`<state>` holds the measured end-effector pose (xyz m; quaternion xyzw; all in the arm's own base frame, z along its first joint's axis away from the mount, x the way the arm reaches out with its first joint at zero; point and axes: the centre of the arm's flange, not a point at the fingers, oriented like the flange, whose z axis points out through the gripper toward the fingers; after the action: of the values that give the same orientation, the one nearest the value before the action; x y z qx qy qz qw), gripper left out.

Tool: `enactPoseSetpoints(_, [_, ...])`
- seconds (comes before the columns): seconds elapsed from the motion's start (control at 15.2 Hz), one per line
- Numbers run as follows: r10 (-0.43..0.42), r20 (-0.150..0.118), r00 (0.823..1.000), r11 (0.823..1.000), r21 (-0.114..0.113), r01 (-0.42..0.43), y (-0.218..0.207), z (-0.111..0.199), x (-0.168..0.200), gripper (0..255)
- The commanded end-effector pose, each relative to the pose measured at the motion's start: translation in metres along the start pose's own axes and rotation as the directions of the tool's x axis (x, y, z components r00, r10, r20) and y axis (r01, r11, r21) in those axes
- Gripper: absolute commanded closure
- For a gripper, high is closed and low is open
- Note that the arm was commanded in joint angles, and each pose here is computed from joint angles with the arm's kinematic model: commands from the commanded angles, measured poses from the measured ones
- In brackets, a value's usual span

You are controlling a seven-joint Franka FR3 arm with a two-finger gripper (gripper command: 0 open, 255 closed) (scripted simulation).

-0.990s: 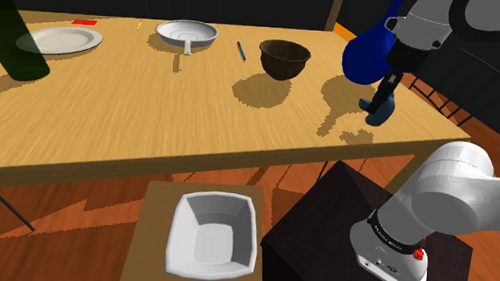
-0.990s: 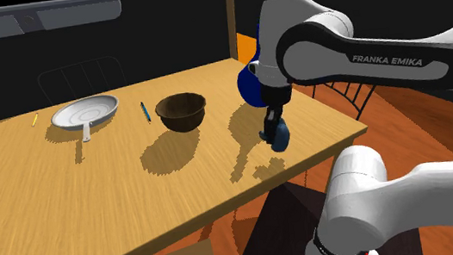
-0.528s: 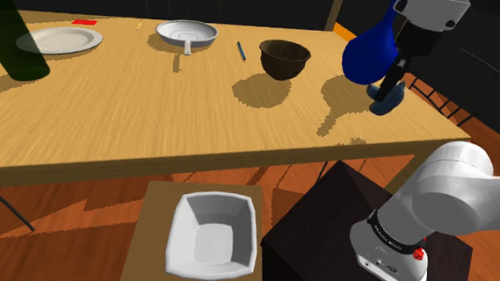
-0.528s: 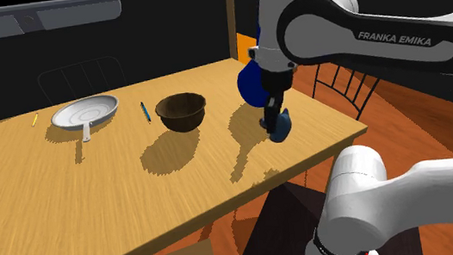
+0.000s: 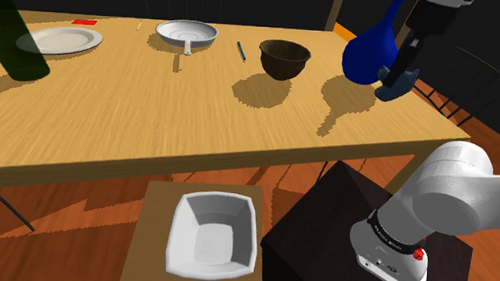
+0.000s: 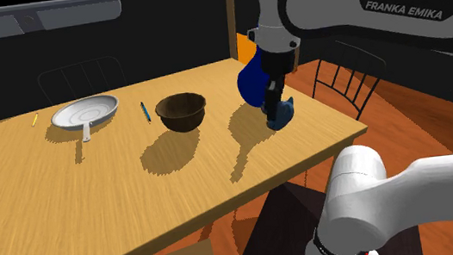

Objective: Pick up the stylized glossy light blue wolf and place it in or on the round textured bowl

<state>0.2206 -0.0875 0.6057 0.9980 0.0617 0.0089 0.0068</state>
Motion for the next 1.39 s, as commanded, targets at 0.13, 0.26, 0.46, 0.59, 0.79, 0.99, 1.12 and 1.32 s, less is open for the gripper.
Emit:
enactPoseSetpoints(0.13, [0.000, 0.000, 1.000, 1.000, 0.000, 0.000, 0.000, -0.022, 0.000, 255])
enactPoseSetpoints(0.26, [0.000, 0.000, 1.000, 1.000, 0.000, 0.000, 0.000, -0.033, 0.000, 255])
enactPoseSetpoints(0.46, [0.000, 0.000, 1.000, 1.000, 0.000, 0.000, 0.001, -0.048, 0.000, 255])
enactPoseSetpoints(0.59, [0.000, 0.000, 1.000, 1.000, 0.000, 0.000, 0.001, -0.059, 0.000, 255])
enactPoseSetpoints(0.79, [0.000, 0.000, 1.000, 1.000, 0.000, 0.000, 0.001, -0.075, 0.001, 255])
enactPoseSetpoints(0.99, [0.000, 0.000, 1.000, 1.000, 0.000, 0.000, 0.005, -0.076, 0.027, 255])
enactPoseSetpoints(1.12, [0.000, 0.000, 1.000, 1.000, 0.000, 0.000, 0.009, -0.077, 0.053, 255])
enactPoseSetpoints(1.32, [0.000, 0.000, 1.000, 1.000, 0.000, 0.000, 0.016, -0.077, 0.092, 255])
